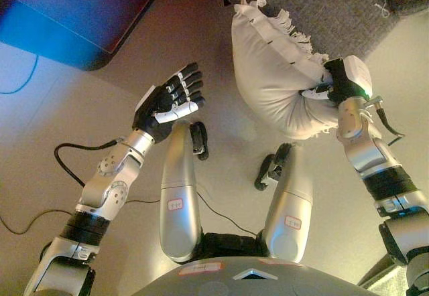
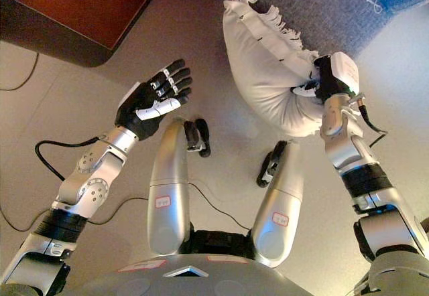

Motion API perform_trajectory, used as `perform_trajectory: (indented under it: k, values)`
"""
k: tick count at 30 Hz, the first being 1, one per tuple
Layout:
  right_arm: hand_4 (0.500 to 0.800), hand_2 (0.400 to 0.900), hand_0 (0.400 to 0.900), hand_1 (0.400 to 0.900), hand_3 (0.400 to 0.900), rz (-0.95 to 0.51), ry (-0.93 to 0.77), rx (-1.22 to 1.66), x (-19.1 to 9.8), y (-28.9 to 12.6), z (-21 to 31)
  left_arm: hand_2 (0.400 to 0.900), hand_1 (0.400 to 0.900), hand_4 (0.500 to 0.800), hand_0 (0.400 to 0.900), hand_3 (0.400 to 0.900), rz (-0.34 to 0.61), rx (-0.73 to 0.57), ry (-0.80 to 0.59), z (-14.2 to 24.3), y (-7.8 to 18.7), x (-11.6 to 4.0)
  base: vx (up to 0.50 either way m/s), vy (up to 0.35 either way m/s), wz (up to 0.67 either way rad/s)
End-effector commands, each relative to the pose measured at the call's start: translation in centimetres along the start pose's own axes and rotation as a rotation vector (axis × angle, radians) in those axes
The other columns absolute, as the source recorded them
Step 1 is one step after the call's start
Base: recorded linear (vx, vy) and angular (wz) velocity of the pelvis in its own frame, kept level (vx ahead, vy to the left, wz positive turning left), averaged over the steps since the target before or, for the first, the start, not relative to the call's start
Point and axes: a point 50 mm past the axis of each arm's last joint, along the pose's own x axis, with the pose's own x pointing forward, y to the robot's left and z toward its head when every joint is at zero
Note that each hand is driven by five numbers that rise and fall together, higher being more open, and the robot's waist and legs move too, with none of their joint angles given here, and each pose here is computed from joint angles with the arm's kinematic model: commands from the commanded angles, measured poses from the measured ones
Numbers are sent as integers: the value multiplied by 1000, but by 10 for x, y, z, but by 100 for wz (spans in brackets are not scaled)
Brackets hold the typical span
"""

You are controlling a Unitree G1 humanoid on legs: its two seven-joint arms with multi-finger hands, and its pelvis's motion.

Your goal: Pick up the pillow and put it on the sofa.

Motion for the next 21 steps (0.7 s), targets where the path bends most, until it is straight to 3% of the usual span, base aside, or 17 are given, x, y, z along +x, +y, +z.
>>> perform_trajectory:
  k: [1, 10, 16, 21]
  values:
    - [500, 400, 400, 400, 400, -443, -342, 13, -5, -82, 54, 900, 900, 800, 900, 900, 44, -83, -19, 1, 0, -6, 66, 10, -5]
    - [500, 400, 400, 400, 400, -446, -491, 88, -40, -87, 48, 900, 900, 800, 900, 900, 119, -83, 132, -30, 9, -19, -1, 33, -14]
    - [500, 400, 400, 400, 400, -391, -534, 79, -62, -84, 39, 900, 900, 800, 900, 900, 112, -118, 199, -49, 8, -32, 73, 57, -12]
    - [500, 400, 400, 400, 400, -359, -557, 11, -62, -95, 40, 900, 900, 800, 900, 900, 89, -150, 261, -63, 3, -38, 110, 67, -6]
